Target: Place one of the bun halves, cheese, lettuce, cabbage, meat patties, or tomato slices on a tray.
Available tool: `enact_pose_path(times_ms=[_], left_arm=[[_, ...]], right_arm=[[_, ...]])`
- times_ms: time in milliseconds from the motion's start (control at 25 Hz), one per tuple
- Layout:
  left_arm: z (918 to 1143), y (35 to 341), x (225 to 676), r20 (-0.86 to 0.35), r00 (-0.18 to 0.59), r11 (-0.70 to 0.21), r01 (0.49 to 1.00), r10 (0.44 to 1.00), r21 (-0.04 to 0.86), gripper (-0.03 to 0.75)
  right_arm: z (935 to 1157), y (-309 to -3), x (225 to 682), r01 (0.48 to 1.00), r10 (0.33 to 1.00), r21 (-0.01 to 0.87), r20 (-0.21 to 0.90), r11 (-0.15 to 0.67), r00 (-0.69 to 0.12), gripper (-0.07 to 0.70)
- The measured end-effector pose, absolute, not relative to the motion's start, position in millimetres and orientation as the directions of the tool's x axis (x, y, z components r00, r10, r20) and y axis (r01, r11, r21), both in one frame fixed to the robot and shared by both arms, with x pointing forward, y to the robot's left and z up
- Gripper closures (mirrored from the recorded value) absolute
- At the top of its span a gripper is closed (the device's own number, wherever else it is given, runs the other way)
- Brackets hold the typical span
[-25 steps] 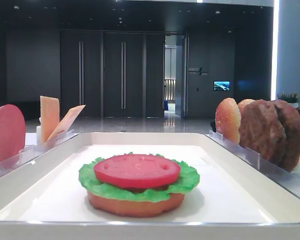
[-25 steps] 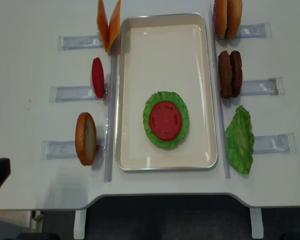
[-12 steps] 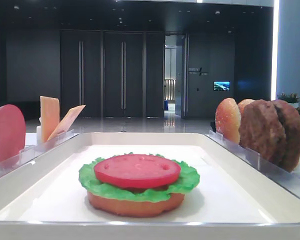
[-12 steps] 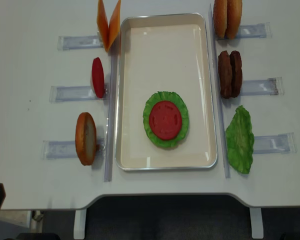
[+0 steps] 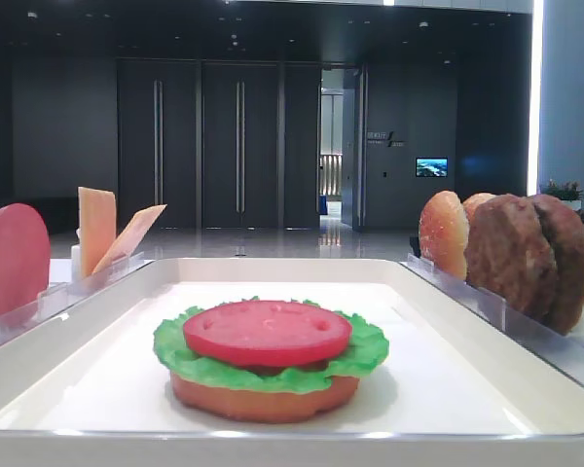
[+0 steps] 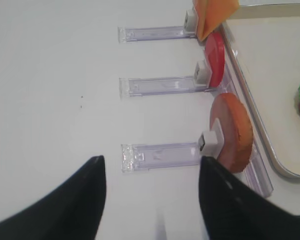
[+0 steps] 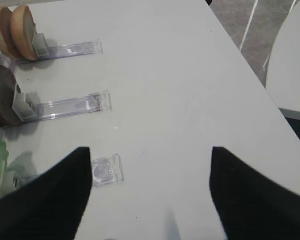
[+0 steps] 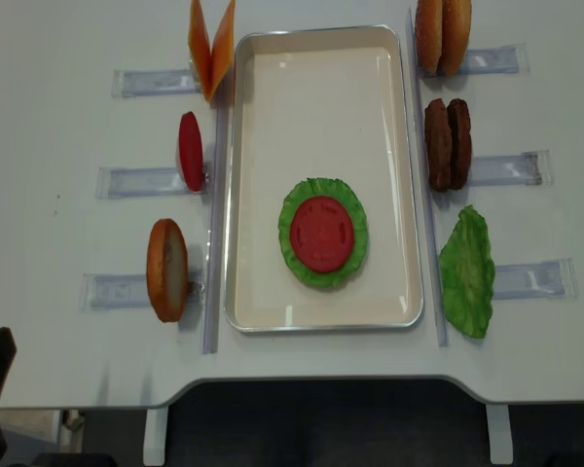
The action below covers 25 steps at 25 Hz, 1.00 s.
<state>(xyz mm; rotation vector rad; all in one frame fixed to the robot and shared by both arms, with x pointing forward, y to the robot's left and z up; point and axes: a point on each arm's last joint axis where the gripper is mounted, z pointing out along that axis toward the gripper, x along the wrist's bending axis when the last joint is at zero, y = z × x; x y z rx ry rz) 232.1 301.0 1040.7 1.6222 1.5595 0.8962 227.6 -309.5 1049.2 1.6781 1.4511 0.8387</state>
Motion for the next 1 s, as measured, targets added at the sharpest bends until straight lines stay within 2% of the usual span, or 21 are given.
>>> enact_pose_path(times_ms=[360, 1000], left_arm=[[1040.7, 301.0, 232.1, 0.01, 0.034, -0.026, 0.511, 0.999, 0.859, 0.358], [1040.8, 301.0, 232.2, 0.012, 0.035, -0.028, 0.511, 0.999, 0.859, 0.368]], right_arm=[[1049.2, -309.5, 227.6, 0.498, 0.99, 0.864, 0.004, -0.075, 0.142, 0.155], [1049.2, -309.4, 227.6, 0.498, 0.99, 0.864, 0.005, -0.075, 0.142, 0.156]])
